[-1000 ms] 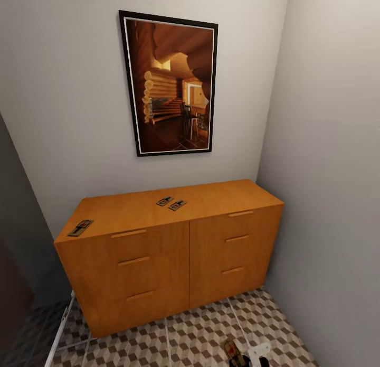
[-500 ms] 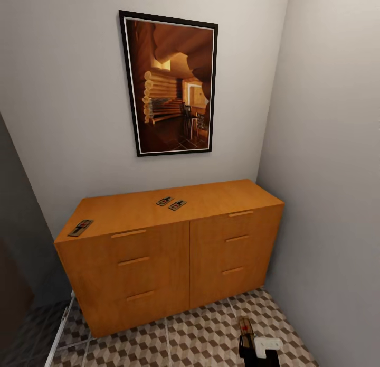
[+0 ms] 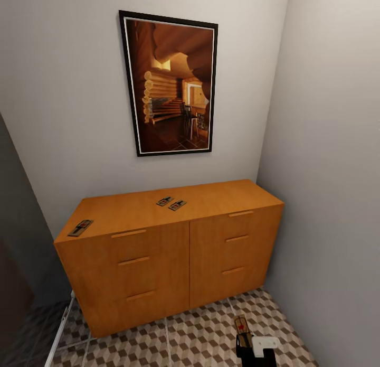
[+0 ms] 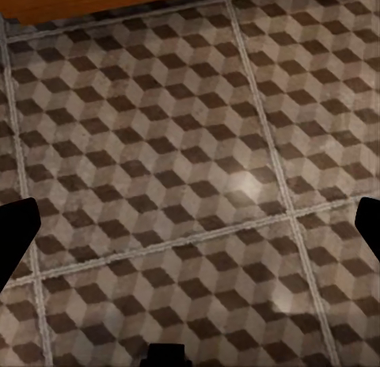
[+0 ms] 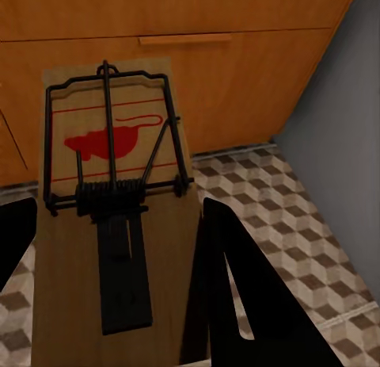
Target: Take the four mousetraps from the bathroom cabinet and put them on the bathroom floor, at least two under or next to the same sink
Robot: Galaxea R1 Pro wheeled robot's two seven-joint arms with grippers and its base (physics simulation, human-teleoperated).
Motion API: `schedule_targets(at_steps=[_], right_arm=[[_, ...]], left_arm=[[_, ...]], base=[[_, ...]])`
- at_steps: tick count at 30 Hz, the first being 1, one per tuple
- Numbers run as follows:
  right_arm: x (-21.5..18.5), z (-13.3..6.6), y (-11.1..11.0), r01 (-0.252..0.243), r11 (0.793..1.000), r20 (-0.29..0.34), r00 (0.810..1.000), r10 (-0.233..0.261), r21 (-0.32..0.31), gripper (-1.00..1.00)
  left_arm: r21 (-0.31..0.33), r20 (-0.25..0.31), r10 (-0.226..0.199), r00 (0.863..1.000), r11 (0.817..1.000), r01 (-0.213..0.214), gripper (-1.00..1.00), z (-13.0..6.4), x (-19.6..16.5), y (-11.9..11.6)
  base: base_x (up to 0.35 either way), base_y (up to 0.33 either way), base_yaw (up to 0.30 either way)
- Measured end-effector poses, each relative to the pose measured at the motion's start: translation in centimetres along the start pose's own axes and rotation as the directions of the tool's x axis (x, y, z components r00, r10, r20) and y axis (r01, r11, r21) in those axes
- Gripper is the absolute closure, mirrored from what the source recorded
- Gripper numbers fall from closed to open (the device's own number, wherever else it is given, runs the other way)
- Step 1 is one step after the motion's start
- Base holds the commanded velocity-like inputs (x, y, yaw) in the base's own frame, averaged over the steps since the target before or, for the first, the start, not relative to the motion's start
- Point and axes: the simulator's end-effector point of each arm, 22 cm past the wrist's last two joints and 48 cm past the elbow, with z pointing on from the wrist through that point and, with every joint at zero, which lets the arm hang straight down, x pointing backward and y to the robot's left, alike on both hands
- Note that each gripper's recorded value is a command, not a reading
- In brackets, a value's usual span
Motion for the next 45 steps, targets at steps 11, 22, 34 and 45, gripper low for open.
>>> schedule_targets(at_steps=[11, 22, 34, 45], right_arm=[[0.1, 0.0, -0.4, 0.001, 1.000, -0.002, 1.000, -0.001, 0.009, 1.00], [0.6, 0.0, -0.5, 0.008, 1.000, -0.024, 1.000, -0.008, 0.010, 1.00], [1.1, 0.0, -0.5, 0.015, 1.000, -0.046, 0.999, -0.015, 0.008, 1.00], [1.1, 0.0, -0.5, 0.016, 1.000, -0.047, 0.999, -0.016, 0.008, 1.00]], left_arm=[[0.001, -0.004, 0.000, 1.000, 1.000, 0.000, -1.00, 0.0, 0.2, -0.1], [0.001, -0.014, 0.001, 1.000, 1.000, -0.001, -1.00, 0.0, 0.7, 0.0], [0.004, 0.005, 0.003, 1.000, 1.000, -0.003, -1.00, 0.0, -0.2, -0.2], [0.014, 0.093, 0.011, 0.996, 1.000, -0.012, -1.00, -2.4, -14.9, -0.4]], base=[[0.000, 0.000, 0.000], [-0.118, 0.000, 0.000], [-0.048, 0.000, 0.000], [0.000, 0.000, 0.000]])
